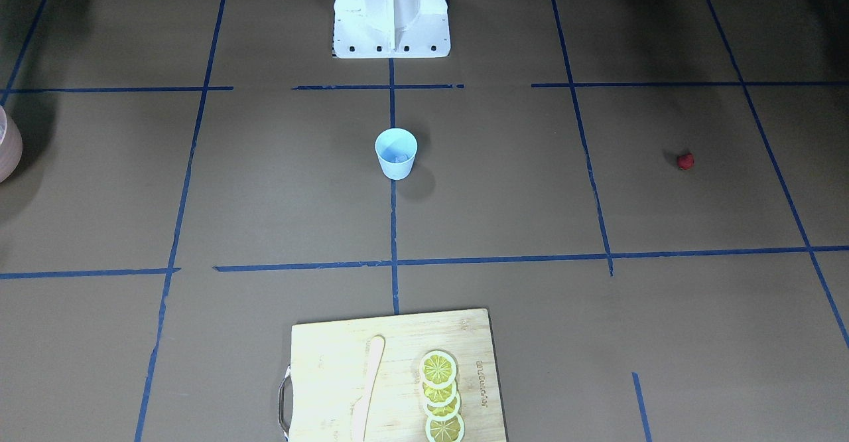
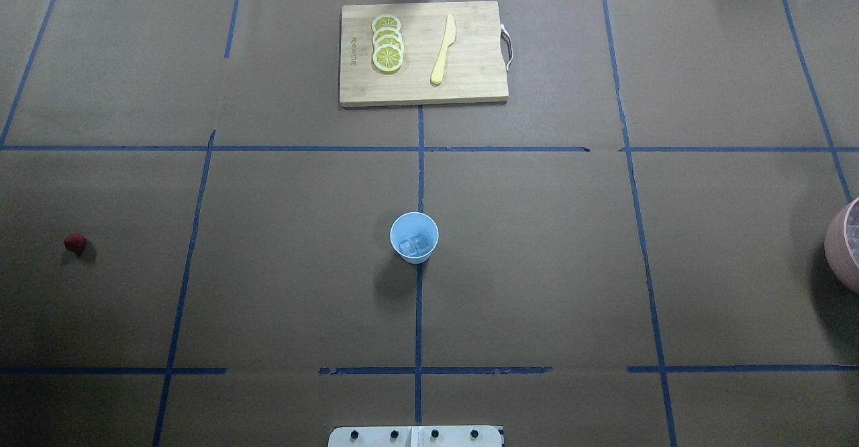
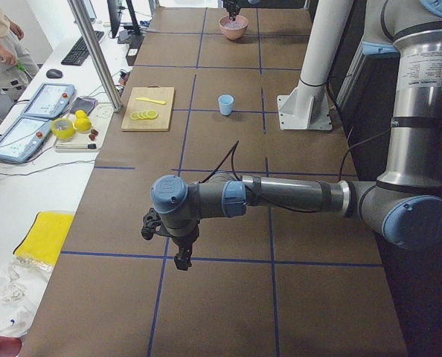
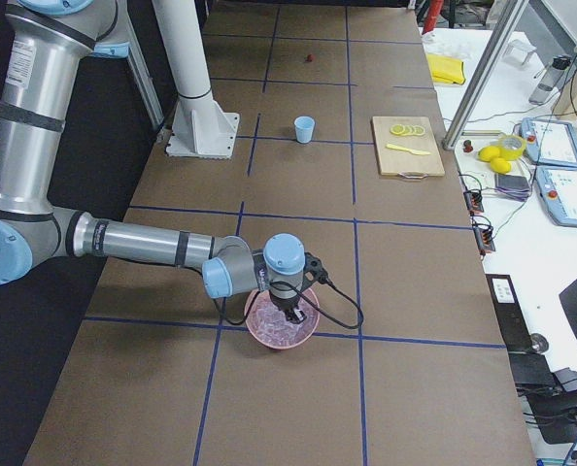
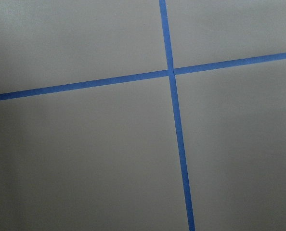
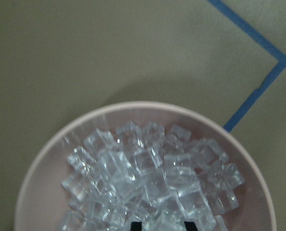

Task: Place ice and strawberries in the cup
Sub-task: 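Grasp a third ice cube from the bowl with the right gripper, then carry the ice cube with the right gripper over the blue cup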

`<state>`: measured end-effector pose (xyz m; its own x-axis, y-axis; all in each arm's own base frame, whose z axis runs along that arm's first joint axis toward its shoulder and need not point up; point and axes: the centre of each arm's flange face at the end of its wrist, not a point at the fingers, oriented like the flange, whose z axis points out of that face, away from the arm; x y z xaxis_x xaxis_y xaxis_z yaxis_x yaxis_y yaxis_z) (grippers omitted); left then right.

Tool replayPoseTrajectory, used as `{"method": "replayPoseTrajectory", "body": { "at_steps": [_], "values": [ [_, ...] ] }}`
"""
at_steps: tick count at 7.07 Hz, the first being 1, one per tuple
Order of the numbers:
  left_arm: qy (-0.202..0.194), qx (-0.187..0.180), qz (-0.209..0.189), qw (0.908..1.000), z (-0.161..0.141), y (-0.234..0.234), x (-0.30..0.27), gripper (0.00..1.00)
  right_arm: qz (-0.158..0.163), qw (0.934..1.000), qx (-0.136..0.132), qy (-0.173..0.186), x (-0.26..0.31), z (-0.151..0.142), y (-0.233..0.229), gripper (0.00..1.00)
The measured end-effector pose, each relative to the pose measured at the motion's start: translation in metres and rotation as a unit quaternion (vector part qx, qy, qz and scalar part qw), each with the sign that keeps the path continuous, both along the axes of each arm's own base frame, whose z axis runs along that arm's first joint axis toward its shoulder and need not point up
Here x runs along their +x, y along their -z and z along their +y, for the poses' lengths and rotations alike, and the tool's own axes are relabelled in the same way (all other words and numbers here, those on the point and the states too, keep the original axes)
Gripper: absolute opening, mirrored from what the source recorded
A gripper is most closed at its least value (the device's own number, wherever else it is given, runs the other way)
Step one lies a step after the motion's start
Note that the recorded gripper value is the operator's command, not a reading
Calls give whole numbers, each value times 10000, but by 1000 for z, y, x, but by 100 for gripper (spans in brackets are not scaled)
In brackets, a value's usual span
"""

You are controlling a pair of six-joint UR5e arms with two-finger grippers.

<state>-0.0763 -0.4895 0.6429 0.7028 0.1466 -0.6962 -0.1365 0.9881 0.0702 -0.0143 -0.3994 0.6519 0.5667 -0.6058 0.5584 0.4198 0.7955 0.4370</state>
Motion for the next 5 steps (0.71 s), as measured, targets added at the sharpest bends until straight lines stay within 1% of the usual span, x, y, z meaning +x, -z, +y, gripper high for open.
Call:
{"method": "replayPoseTrajectory", "body": {
  "at_steps": [1, 2, 3, 4, 5],
  "values": [
    [0, 1, 0, 10000, 0, 0, 0, 100, -46, 9986, -310, -435, 1, -19, 47, 0],
    [0, 3, 0, 10000, 0, 0, 0, 100, -146, 9943, -572, -887, -4, -36, 89, 0],
    [0, 10, 0, 10000, 0, 1, 0, 100, -278, 9890, -788, -1223, -22, -51, 129, 0],
    [0, 16, 3, 10000, 0, 1, 0, 100, -394, 9840, -987, -1427, -54, -63, 166, 1],
    [2, 22, 20, 10000, -1, 2, 0, 100, -499, 9782, -1215, -1608, -100, -76, 207, 1]
  ]
}}
